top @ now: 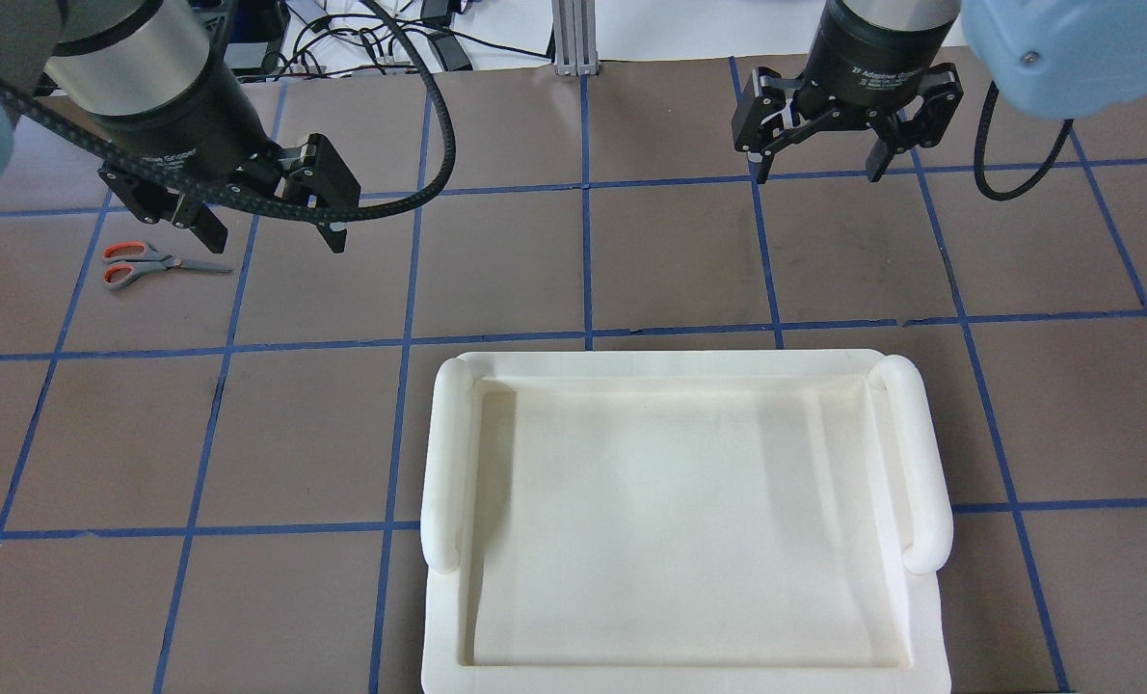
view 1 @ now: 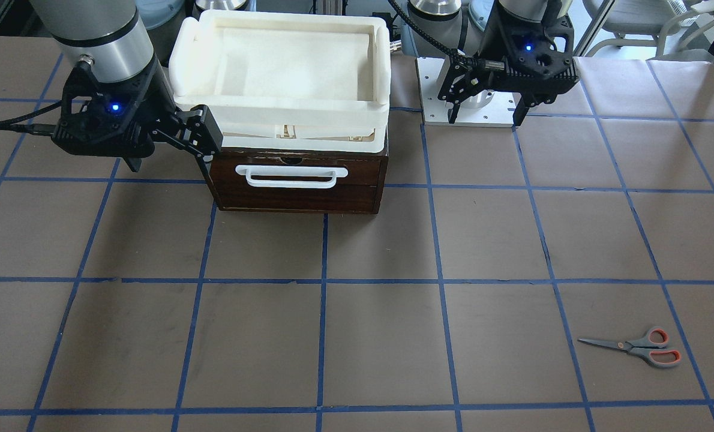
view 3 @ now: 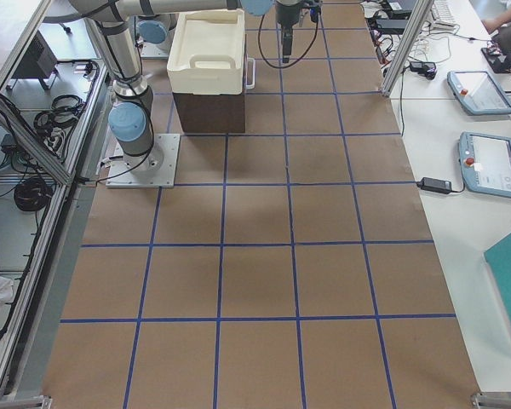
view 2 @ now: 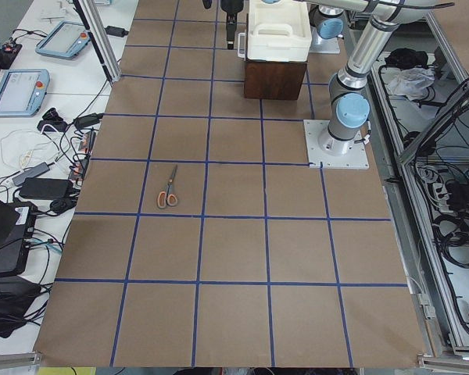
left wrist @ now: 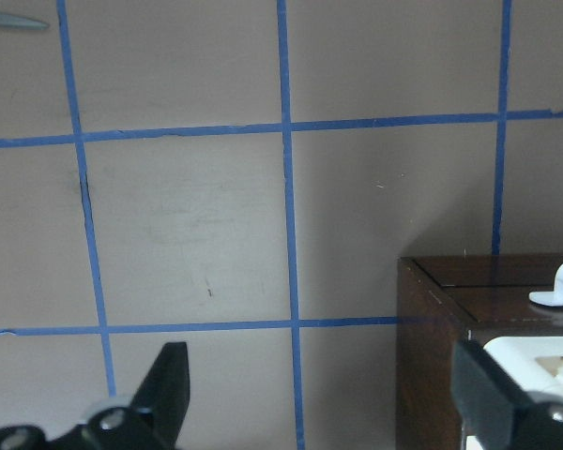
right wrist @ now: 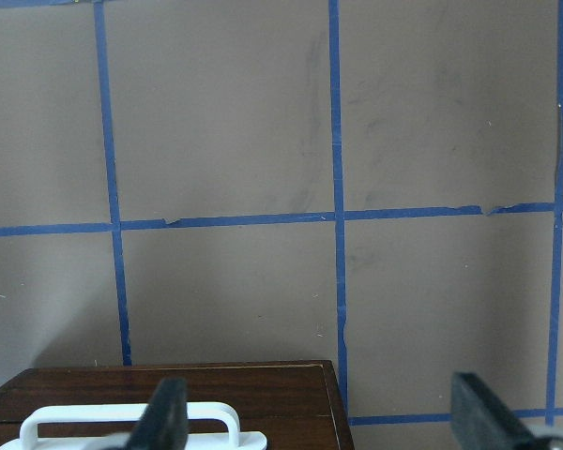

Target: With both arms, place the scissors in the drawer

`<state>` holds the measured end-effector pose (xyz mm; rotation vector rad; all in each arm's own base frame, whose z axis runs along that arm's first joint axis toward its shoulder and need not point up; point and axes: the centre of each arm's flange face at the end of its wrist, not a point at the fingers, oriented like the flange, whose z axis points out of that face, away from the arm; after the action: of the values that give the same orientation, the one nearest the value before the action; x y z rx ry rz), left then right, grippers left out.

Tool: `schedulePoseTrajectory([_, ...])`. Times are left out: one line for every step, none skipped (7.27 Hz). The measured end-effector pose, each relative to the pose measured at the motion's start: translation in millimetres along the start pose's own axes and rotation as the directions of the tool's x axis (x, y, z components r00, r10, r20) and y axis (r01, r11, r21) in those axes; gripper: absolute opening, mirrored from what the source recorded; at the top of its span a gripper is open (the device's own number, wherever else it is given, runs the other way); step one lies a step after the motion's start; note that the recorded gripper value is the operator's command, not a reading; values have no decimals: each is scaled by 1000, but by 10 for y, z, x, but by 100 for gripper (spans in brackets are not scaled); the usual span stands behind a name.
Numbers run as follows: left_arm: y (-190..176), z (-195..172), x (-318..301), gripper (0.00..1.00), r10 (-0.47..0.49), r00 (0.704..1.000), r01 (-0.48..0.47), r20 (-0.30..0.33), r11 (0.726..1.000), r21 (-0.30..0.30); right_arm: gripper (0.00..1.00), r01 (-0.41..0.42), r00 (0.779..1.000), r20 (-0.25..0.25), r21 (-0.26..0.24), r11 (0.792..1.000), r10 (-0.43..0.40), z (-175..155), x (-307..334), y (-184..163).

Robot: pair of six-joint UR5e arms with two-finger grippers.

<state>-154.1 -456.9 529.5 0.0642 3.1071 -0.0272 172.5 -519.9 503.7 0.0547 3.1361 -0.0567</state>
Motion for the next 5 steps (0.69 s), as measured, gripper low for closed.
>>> schedulePoseTrajectory([-28, 98, -155, 100, 36, 999, -35, 18, 999, -18, 100, -5, 1000, 2, 8, 1000, 5, 2, -1, -11])
schedulePoseTrajectory([-77, 230, -477, 100, 87, 996, -86, 24, 995, -45, 100, -8, 1000, 8, 40, 999, 7, 14, -10, -53])
schedulePoseTrajectory([-118, 368, -863, 100, 151, 988, -150, 13, 986, -76, 100, -14, 1000, 11, 77, 997, 13, 54, -13, -98])
schedulePoseTrajectory([-153, 595, -1287, 100, 229, 973, -230, -17, 967, -113, 100, -64, 998, 17, 88, 994, 63, 110, -18, -110])
schedulePoseTrajectory([-181, 955, -1720, 100, 304, 951, -309, -56, 941, -137, 100, -201, 980, 30, 80, 976, 199, 175, -37, -122])
